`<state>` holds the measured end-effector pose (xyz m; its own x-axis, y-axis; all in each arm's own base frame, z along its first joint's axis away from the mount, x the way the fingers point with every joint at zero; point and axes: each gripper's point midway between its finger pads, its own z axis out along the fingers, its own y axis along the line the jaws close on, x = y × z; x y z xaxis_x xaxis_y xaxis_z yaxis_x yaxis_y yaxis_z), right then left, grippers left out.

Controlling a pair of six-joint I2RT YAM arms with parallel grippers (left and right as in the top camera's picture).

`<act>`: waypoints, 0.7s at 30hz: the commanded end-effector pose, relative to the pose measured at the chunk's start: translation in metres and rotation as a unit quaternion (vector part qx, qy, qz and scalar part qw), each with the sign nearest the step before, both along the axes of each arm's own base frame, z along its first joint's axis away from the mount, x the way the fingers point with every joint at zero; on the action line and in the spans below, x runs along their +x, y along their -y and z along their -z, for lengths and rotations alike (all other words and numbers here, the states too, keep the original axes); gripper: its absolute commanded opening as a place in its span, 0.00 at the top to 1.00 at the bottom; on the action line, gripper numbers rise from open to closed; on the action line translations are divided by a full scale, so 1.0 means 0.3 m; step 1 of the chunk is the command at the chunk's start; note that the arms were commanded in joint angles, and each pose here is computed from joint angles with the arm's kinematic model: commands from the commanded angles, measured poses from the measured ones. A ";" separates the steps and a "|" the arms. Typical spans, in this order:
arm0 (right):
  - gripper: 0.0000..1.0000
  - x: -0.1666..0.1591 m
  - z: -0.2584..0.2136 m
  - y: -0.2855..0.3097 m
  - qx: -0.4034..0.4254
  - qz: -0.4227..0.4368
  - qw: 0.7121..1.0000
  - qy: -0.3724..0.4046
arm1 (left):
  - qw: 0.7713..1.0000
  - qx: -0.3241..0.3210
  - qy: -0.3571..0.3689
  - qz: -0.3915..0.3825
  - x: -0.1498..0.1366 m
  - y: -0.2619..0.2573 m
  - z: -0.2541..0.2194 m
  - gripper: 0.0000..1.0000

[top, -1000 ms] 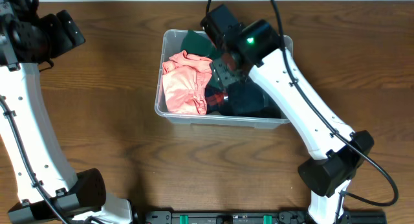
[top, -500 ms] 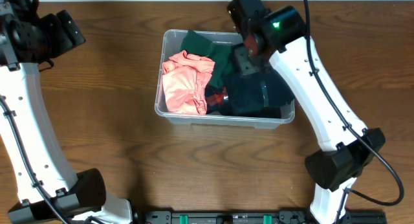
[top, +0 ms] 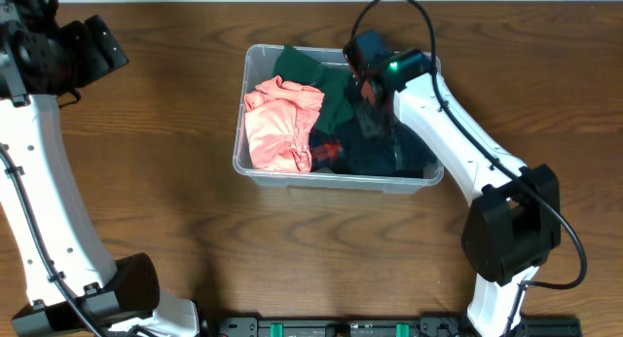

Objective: Pack container

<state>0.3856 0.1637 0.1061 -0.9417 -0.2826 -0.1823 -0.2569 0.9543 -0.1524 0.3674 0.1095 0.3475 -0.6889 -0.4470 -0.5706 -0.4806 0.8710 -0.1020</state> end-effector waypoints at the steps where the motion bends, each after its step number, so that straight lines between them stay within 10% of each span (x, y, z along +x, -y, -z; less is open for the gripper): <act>1: 0.73 -0.062 0.117 0.036 -0.006 0.008 0.999 -0.050 | 1.000 0.000 -0.003 -0.005 0.001 -0.007 0.007 0.02; 11: 0.58 -0.021 0.016 0.022 0.005 0.004 1.000 -0.026 | 1.000 0.000 -0.003 -0.005 0.000 -0.007 0.007 0.02; 21: 0.12 0.049 -0.305 -0.016 0.037 -0.007 0.998 0.042 | 1.000 0.000 -0.003 -0.005 0.000 -0.007 0.007 0.02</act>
<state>0.3918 0.1654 0.1734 -0.9326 -0.2816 -0.2258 -0.2613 0.9583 -0.1158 0.3674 0.1095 0.3475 -0.6889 -0.4470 -0.5706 -0.4806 0.8710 -0.1020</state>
